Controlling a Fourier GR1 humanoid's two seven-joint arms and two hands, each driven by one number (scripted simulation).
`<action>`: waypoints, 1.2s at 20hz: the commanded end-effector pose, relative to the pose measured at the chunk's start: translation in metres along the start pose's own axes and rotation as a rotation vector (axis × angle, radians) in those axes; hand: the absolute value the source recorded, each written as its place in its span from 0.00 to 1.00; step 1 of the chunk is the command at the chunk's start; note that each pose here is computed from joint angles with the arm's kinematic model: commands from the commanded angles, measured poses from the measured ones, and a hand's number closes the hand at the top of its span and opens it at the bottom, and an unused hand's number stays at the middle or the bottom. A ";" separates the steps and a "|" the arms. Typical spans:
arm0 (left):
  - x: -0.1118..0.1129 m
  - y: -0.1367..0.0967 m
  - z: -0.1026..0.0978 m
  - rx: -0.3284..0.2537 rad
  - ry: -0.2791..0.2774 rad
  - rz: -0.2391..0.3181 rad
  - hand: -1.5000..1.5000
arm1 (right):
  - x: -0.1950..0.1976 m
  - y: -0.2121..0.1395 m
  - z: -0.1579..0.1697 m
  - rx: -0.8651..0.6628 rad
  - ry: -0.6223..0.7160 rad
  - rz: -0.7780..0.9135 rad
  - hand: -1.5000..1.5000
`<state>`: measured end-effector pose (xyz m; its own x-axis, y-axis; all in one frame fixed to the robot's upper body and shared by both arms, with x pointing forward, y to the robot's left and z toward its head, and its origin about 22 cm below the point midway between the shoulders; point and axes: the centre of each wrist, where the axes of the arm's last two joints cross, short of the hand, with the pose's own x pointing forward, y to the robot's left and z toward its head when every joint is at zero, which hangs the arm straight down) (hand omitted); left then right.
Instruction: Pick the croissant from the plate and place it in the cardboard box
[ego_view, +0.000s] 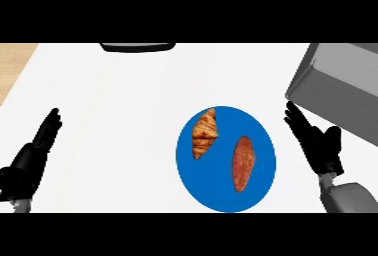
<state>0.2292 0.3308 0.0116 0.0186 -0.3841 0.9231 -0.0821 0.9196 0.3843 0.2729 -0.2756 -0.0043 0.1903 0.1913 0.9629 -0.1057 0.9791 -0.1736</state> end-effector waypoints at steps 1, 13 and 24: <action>0.013 -0.002 -0.012 -0.046 -0.044 -0.035 0.50 | 0.043 0.019 0.002 -0.032 -0.094 0.076 0.00; 0.072 -0.035 -0.043 -0.272 -0.261 -0.011 0.50 | 0.205 0.061 -0.001 -0.297 -0.422 0.930 0.00; 0.086 -0.040 -0.057 -0.323 -0.291 -0.004 0.50 | 0.243 0.169 0.012 -0.030 -0.085 1.457 0.00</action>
<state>0.2846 0.2711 0.0652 -0.2472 -0.3546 0.9018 0.2186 0.8862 0.4084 0.2882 -0.0982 0.1992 -0.1671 0.9794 0.1132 -0.0224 0.1110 -0.9936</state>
